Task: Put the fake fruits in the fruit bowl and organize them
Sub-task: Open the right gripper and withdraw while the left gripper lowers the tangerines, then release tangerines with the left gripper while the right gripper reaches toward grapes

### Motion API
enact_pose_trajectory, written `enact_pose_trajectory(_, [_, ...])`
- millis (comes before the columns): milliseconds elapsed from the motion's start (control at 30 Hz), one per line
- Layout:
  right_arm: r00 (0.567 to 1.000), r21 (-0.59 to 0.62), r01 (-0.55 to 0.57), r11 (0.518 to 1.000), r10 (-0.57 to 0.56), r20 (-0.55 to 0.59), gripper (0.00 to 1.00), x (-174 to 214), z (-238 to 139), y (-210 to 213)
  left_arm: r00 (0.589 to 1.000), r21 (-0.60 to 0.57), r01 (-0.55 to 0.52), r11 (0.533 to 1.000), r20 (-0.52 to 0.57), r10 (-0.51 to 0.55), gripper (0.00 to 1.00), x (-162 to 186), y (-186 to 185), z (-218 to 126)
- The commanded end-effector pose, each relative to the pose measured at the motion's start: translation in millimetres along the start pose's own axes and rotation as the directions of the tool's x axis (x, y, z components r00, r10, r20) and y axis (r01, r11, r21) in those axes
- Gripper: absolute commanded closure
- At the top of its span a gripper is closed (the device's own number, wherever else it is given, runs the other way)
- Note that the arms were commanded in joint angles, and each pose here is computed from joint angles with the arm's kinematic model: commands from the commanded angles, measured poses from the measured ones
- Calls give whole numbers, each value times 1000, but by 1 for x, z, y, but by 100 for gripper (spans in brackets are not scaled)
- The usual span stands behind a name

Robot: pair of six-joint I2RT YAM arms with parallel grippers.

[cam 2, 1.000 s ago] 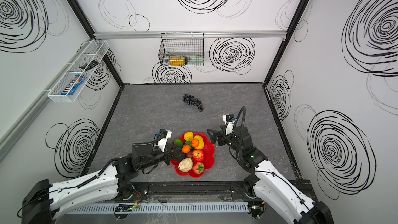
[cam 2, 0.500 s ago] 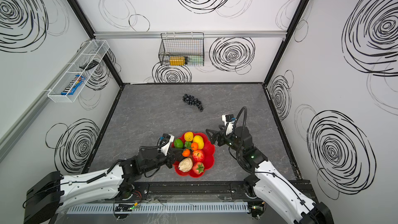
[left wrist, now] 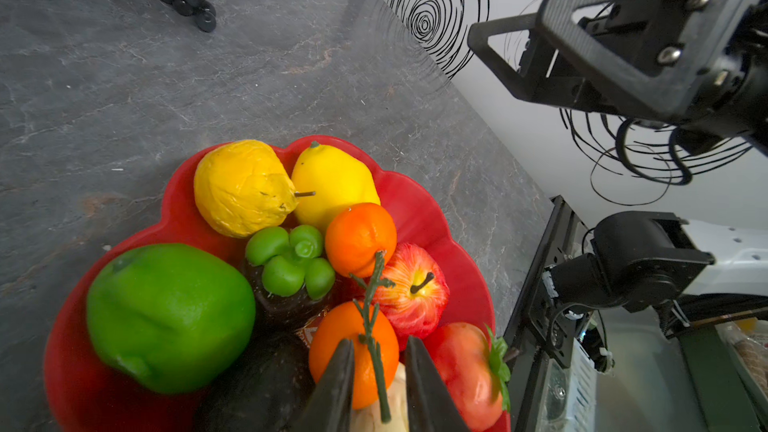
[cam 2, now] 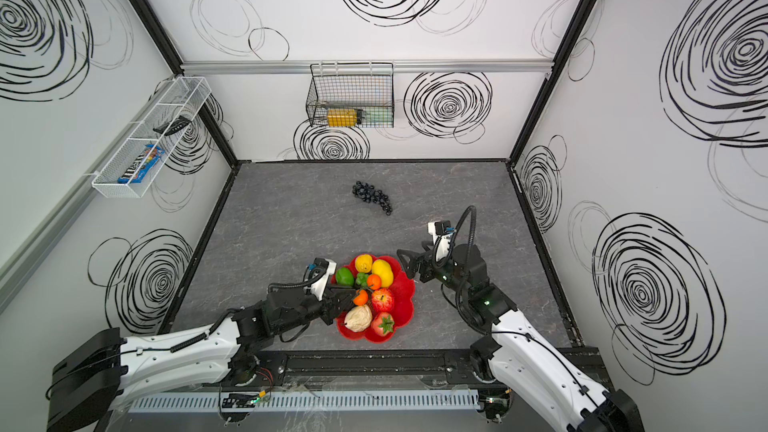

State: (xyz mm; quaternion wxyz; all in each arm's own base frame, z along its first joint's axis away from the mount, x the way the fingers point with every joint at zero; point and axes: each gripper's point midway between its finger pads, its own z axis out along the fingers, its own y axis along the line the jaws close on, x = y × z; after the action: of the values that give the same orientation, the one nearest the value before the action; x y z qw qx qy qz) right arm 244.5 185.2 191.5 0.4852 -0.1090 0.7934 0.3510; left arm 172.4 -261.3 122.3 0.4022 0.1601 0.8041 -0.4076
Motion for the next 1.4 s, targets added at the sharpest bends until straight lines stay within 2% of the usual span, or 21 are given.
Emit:
enact_pose_trajectory(0, [1000,3,0,1000,0,21,3,-8,-2,1,998,41,3,999,57,-5,69,-11,-8,-6])
enact_pose_trajectory(167, [1000,19,-4,1000,4,12,3,-10,0,-1,993,29,-19,999,117,15,62,-27,-9,-17])
enact_pose_trajectory(300, [1000,70,-8,998,10,-26,3,-14,9,-10,972,-32,-45,998,230,51,52,-56,-1,-35])
enact_pose_trajectory(400, [998,108,-15,994,21,-56,3,-17,19,-21,947,-73,-20,997,318,42,48,-80,14,-48])
enact_pose_trajectory(567, [992,143,-60,988,75,-100,2,-26,39,-43,897,-124,164,979,433,-95,44,-107,65,-63])
enact_pose_trajectory(667, [989,160,-72,984,91,-113,0,-35,56,-55,847,-127,286,950,497,-189,41,-120,99,-69])
enact_pose_trajectory(767, [986,173,-78,982,102,-132,2,-42,76,-68,806,-154,357,921,549,-220,34,-138,127,-71])
enact_pose_trajectory(933, [966,197,-124,972,164,-200,5,-43,113,-96,810,-216,388,896,543,-220,28,-175,157,-44])
enact_pose_trajectory(1033, [946,198,-166,966,213,-246,8,-42,136,-112,813,-196,408,891,523,-257,29,-193,172,-16])
enact_pose_trajectory(1133, [942,176,-187,967,227,-248,10,-47,158,-122,790,-149,436,887,535,-299,30,-210,184,5])
enact_pose_trajectory(1267, [935,172,-178,969,221,-278,11,-45,189,-137,777,-130,422,897,561,-284,29,-217,198,23])
enact_pose_trajectory(1367, [929,166,-168,972,212,-303,11,-43,212,-149,770,-59,392,918,567,-292,27,-212,200,32])
